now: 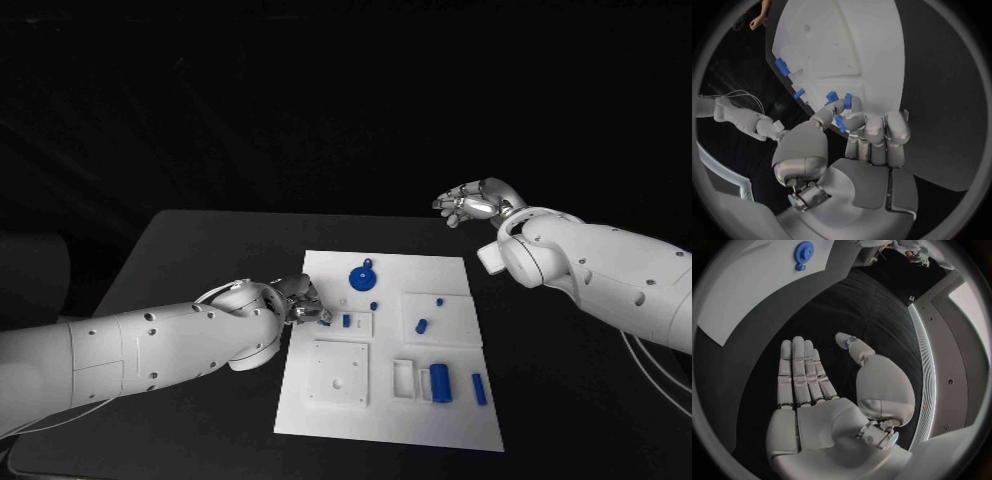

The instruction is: Assemble the parts on the task board

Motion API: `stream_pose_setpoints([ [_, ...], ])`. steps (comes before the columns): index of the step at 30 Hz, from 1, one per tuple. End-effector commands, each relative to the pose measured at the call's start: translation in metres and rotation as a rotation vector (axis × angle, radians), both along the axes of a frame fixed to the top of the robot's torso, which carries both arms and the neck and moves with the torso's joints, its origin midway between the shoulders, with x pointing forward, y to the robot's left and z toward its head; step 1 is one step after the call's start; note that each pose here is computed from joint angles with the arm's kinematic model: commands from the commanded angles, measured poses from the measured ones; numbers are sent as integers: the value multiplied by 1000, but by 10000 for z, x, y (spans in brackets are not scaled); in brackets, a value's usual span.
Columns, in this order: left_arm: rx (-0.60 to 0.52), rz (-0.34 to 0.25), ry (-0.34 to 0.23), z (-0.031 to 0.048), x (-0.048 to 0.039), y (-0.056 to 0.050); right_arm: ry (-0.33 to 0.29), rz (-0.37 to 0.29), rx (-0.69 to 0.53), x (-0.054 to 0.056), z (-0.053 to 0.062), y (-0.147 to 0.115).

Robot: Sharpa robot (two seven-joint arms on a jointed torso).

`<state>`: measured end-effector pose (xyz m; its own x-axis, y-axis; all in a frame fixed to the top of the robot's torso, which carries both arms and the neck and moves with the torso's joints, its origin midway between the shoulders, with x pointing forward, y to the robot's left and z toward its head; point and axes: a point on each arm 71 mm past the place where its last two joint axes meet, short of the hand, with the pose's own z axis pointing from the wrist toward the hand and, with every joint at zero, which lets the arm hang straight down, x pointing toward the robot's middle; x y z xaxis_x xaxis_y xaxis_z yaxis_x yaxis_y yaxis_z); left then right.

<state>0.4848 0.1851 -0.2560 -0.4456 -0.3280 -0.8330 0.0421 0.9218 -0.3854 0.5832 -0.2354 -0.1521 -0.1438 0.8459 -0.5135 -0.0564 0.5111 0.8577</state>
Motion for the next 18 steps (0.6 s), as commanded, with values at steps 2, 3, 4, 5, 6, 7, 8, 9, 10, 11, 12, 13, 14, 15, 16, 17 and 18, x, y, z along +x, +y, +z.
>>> stream_pose_setpoints([
  [2,7,-30,31,-36,-41,-52,1,16,0,-3,-2,14],
  [3,7,-30,32,-36,-42,-54,1,16,0,-3,-2,14],
  [4,7,-33,34,-37,-45,-62,1,16,0,-4,-1,15],
  [5,7,-35,35,-37,-48,-67,1,16,0,-4,-1,16],
  [6,6,-37,39,-39,-53,-76,1,16,0,-4,-1,16],
  [7,5,-38,42,-40,-55,-81,1,17,0,-4,-1,17],
  [8,5,-39,46,-42,-58,-87,1,17,0,-4,-2,17],
  [9,3,-41,57,-48,-63,-94,1,17,0,-4,-2,17],
  [10,2,-43,60,-49,-65,-100,1,17,0,-4,-2,17],
  [11,-1,-45,65,-51,-68,-106,2,16,0,-4,-2,15],
  [12,-1,-47,69,-54,-70,-111,2,16,0,-5,-2,14],
  [13,-2,-47,71,-55,-70,-114,2,16,0,-5,-2,13],
  [14,-2,-48,72,-56,-69,-116,3,16,0,-6,-2,11],
  [15,-1,-48,74,-58,-68,-115,3,17,0,-6,-2,12],
  [16,-1,-48,75,-59,-67,-114,3,17,0,-6,-2,13],
  [17,-1,-48,76,-60,-65,-112,3,17,0,-6,-2,14],
  [18,0,-47,76,-59,-64,-112,3,17,0,-6,-2,14],
])
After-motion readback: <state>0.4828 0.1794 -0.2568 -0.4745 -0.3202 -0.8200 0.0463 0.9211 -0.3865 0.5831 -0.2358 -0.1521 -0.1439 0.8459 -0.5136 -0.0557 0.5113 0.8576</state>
